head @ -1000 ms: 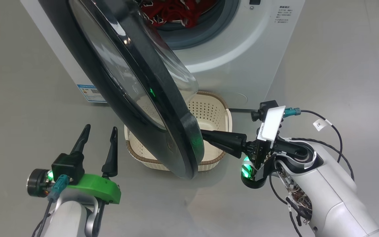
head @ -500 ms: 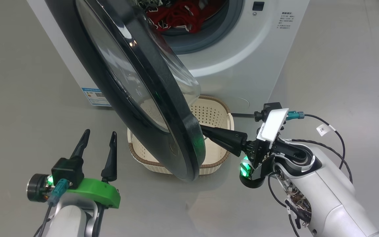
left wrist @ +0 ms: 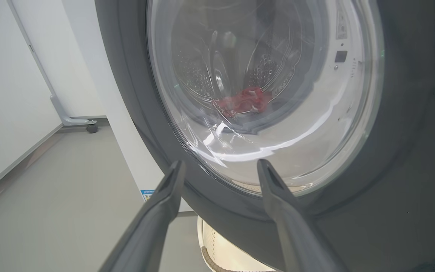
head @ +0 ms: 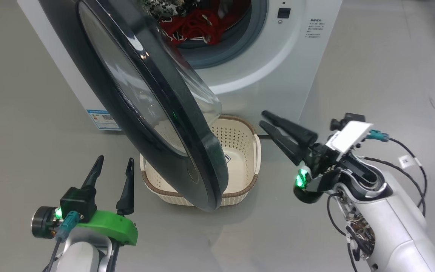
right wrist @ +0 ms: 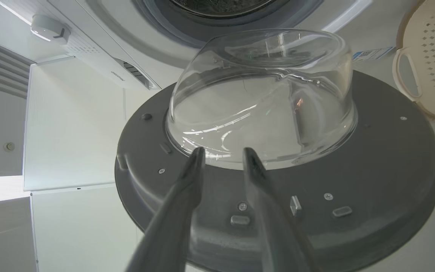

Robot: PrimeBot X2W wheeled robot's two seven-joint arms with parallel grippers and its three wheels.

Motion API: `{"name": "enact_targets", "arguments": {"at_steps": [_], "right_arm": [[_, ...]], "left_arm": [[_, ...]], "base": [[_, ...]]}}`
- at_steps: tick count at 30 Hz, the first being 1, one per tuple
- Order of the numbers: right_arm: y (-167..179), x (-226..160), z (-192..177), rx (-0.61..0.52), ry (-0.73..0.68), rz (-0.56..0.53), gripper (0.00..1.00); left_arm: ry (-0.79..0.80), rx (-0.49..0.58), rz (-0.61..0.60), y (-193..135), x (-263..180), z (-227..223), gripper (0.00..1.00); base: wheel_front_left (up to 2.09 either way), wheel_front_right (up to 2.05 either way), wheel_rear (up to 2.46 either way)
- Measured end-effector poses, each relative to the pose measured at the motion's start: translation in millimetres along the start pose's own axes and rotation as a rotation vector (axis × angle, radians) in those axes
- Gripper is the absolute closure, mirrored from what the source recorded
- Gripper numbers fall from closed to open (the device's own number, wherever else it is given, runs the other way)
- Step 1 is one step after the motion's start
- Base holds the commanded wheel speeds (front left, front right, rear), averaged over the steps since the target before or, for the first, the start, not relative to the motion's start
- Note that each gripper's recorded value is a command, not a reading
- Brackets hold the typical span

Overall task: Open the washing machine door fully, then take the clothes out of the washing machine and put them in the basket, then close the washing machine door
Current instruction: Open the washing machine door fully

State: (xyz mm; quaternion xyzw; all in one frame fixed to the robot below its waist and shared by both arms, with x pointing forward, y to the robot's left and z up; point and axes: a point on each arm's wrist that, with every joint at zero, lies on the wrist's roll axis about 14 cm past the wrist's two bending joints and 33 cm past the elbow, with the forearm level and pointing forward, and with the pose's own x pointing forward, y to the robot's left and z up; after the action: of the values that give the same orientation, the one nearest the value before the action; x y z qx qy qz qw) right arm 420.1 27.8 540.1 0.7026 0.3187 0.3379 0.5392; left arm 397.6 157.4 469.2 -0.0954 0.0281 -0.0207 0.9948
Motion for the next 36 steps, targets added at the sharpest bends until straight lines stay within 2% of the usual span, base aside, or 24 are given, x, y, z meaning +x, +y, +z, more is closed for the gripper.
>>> {"name": "enact_targets", "arguments": {"at_steps": [8,15,25,31,36], "right_arm": [[0.5,-30.7,31.6,-0.09,-0.19,-0.028,0.0],[-8.8,-71.8,64.2,-0.267,-0.4,-0.133,0.0],[-21.2,-131.2,98.1,-0.592,-0.633,-0.316,0.0],[-19.0,-155.5,111.1,-0.758,-0.73,-0.376,0.0],[-3.2,-177.0,121.4,-1.049,-0.768,-0.436,0.0]], "left_arm": [[-0.005,-0.004,-0.002,-1.6,-1.5,1.3,0.0],[-0.002,-0.007,-0.017,-7.2,-2.3,-0.1,0.0],[0.0,-0.002,-0.049,-17.7,-1.3,-0.6,0.0],[0.0,0.005,-0.054,-18.6,-2.4,-0.4,0.0],[0.004,0.005,-0.059,-19.7,-4.8,-1.5,0.0]], "base": [[0.0,0.0,0.0],[0.0,0.0,0.0],[0.0,0.0,0.0],[0.0,0.0,0.0],[0.0,0.0,0.0]]}}
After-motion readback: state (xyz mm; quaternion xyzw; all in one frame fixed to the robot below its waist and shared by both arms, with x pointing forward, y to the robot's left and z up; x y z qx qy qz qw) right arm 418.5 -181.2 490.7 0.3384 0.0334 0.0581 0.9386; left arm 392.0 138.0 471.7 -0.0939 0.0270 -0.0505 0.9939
